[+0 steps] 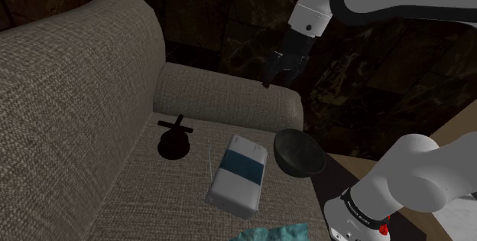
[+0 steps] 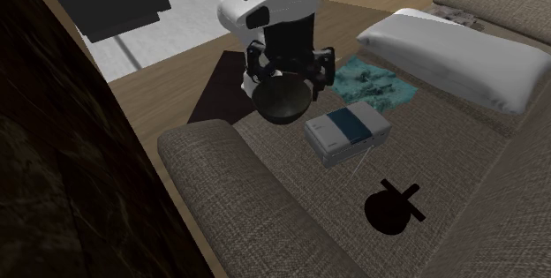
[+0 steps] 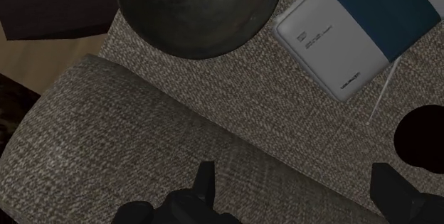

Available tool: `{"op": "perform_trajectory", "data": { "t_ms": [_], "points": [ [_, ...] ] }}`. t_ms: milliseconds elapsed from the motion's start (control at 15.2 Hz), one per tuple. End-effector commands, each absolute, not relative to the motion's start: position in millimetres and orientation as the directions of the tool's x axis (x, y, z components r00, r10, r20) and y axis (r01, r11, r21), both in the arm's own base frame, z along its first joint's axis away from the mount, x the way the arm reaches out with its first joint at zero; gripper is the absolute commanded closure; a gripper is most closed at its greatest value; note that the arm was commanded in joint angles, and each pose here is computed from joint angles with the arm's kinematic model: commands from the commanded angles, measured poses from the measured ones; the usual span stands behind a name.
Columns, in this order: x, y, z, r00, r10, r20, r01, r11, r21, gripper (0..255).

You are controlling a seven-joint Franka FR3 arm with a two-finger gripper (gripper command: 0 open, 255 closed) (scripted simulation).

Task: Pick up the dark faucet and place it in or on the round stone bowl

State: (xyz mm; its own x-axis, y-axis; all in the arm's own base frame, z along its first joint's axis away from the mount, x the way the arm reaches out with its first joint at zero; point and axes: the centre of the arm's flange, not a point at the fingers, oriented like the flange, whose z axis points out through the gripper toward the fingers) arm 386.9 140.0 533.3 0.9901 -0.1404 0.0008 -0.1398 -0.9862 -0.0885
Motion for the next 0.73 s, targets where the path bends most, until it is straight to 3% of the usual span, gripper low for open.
{"op": "perform_trajectory", "data": {
  "t_ms": [0, 660],
  "points": [
    [396.2, 162.4, 523.0, 0.991, -0.132, 0.005, -0.131, -0.988, -0.081, 0],
    [443.9, 277.8, 466.5, 0.996, -0.089, 0.022, -0.088, -0.995, -0.037, 0]
  ]
}}
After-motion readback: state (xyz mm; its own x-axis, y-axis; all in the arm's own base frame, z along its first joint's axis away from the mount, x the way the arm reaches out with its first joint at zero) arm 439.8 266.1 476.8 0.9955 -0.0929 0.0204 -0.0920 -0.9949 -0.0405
